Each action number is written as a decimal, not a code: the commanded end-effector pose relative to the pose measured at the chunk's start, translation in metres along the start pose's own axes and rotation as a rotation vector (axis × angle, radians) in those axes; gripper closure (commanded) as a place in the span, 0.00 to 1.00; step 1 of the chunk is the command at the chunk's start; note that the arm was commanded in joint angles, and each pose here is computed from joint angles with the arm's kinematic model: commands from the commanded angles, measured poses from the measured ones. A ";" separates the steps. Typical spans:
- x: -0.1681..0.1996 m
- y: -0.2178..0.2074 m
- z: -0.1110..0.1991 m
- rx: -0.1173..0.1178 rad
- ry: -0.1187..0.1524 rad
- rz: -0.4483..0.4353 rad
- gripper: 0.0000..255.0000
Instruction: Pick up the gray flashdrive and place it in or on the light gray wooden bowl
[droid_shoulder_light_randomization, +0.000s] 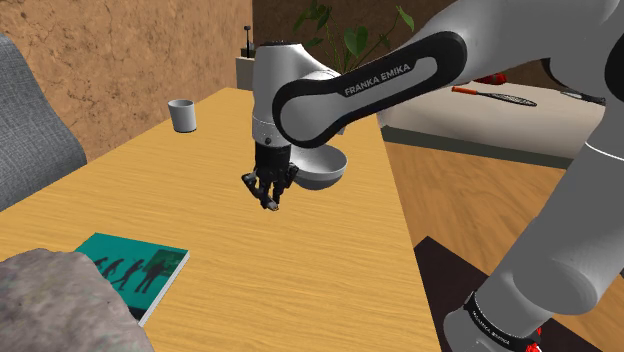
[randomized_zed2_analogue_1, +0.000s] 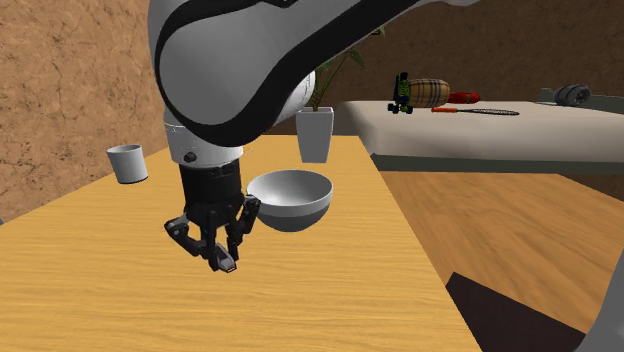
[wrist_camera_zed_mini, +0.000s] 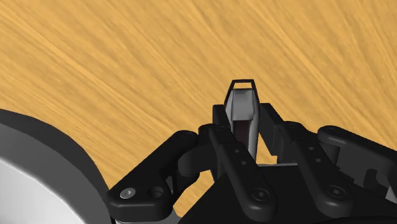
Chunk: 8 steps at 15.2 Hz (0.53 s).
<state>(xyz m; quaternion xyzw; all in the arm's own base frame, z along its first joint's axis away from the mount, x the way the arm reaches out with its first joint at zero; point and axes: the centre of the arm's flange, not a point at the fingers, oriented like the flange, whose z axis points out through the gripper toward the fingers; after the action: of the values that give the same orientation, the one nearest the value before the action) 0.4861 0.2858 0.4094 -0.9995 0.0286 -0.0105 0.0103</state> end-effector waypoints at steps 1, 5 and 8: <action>0.001 0.000 -0.011 0.000 0.000 0.000 1.00; 0.001 0.000 -0.032 0.000 0.000 0.000 1.00; 0.001 -0.001 -0.048 0.000 0.000 0.000 1.00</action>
<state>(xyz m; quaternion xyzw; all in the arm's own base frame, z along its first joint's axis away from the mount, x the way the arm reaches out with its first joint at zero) 0.4864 0.2854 0.4515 -0.9995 0.0286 -0.0105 0.0103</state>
